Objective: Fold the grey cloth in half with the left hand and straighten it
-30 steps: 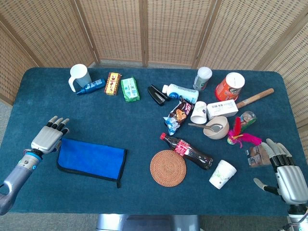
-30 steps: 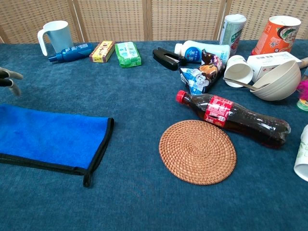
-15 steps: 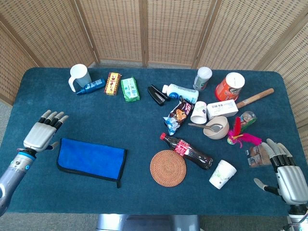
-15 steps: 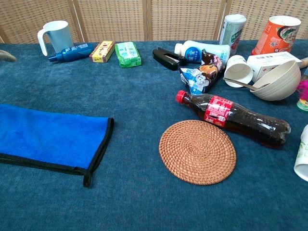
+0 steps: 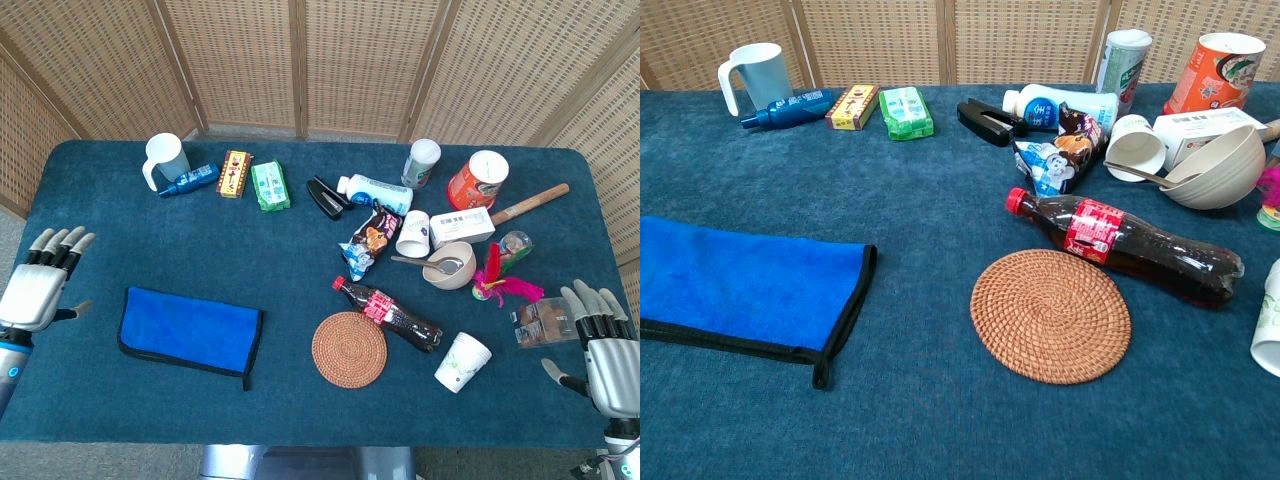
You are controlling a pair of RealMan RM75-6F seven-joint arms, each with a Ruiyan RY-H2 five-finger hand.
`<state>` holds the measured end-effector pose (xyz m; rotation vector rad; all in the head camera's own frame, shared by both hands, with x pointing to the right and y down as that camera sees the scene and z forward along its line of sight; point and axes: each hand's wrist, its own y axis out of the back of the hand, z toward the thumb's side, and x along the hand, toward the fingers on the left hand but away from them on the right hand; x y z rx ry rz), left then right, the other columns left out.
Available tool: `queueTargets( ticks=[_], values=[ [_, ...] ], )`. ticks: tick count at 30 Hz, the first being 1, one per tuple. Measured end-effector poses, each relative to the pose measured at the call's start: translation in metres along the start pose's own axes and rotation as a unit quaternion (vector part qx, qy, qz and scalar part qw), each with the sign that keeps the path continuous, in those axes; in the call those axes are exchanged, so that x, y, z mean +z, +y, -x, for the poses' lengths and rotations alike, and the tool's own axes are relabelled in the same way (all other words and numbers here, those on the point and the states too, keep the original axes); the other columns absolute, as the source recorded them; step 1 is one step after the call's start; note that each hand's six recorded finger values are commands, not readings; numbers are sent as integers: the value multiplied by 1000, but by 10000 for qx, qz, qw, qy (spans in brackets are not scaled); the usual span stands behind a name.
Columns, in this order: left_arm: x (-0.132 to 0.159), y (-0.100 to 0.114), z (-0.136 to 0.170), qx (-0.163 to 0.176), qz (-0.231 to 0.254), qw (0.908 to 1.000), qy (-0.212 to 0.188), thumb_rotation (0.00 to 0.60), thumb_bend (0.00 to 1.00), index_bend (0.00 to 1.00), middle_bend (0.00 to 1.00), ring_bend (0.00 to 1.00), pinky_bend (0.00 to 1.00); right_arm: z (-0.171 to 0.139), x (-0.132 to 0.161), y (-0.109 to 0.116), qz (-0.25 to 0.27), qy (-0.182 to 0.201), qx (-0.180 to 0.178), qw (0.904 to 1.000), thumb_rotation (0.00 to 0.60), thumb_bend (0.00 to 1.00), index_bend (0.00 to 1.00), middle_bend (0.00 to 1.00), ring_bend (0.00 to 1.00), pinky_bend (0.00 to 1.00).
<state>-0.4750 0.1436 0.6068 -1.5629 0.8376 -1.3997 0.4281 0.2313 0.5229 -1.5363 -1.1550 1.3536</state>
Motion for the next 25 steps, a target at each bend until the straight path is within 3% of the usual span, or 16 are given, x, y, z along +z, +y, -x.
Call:
queueTargets(
  ticks=[16,25],
  values=[
    [-14,23,70,698,816,9924,601,600,198,0,0,0,0,2,-1,-2,-174,-57,-80,9998,600,122,6,0,0,81],
    [-13,25,83,743,660,9934,564,600,196,0,0,0,0,3,-3,1,-197,-109,-119,9997,600,123,10,0,0,80]
  ],
)
